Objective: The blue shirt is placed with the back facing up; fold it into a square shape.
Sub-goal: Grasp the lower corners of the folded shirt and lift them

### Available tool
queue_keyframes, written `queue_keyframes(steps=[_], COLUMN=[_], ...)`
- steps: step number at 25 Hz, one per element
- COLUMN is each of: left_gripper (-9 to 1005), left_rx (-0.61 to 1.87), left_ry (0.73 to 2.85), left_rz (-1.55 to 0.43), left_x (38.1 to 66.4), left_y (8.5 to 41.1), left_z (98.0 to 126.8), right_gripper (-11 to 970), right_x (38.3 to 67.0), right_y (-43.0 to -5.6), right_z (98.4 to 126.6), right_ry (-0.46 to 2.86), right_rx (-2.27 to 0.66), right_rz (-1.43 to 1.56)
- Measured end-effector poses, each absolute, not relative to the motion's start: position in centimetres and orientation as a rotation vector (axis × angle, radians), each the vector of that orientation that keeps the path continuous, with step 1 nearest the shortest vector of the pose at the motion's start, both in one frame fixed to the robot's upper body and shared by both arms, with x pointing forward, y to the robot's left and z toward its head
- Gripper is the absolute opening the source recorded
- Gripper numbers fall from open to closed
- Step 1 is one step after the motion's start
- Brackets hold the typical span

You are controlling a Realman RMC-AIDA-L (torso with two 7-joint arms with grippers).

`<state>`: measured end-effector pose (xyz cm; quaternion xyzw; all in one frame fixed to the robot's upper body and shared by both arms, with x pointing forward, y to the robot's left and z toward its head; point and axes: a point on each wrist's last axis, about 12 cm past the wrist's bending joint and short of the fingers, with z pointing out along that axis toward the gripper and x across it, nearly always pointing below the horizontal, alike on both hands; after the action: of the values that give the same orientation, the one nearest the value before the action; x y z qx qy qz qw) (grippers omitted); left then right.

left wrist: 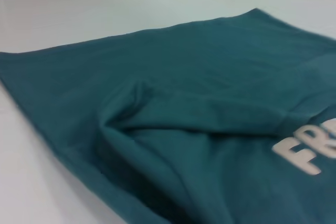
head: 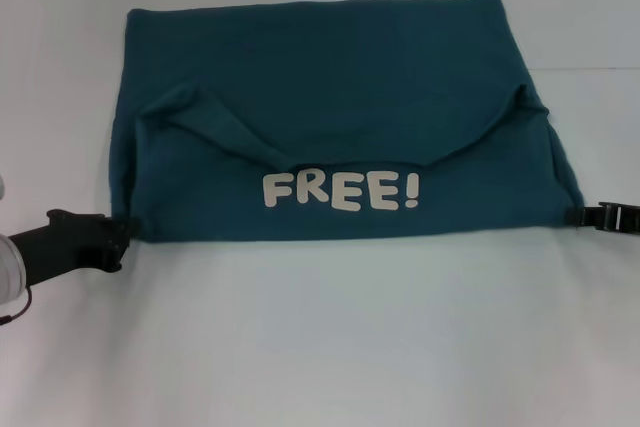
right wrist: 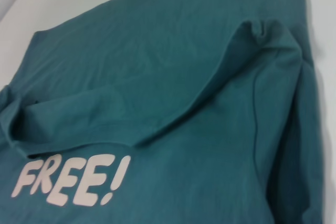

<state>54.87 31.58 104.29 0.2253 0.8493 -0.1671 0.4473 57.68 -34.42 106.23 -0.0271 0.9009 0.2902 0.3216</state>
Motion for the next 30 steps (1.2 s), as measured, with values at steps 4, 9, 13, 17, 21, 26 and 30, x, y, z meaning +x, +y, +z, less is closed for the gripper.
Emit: queue_keyframes(steps=[4, 9, 13, 17, 21, 26, 30], left_gripper=[-2, -1, -2, -2, -1, -1, -2], left_rx=[0.543, 0.480, 0.459, 0.456, 0.465, 0.471, 0.472], left_ry=[2.111, 2.131, 2.139, 2.144, 2.149, 2.148, 2.146], left_rz=[-0.479, -0.572, -0.581, -0.595, -0.613, -0.617, -0.612], left_x=[54.4, 53.2, 52.6, 52.5, 52.7, 52.9, 52.9], left_y=[31.8, 32.5, 32.9, 32.7, 32.2, 32.0, 32.1], left_z=[105.0, 105.7, 105.8, 105.6, 105.3, 105.2, 105.3], right_gripper=[45, -1, 19, 39, 59, 83, 103], right_x=[56.7, 55.4, 54.7, 54.7, 55.7, 57.1, 57.9], right_y=[-35.0, -35.9, -36.6, -36.9, -36.9, -36.3, -35.7], right_z=[106.4, 106.7, 106.7, 106.9, 107.3, 107.7, 107.7], right_ry=[2.348, 2.342, 2.341, 2.330, 2.301, 2.266, 2.261], right_rx=[-0.094, -0.134, -0.149, -0.165, -0.134, -0.105, -0.100], right_rz=[0.800, 0.826, 0.816, 0.805, 0.761, 0.736, 0.711])
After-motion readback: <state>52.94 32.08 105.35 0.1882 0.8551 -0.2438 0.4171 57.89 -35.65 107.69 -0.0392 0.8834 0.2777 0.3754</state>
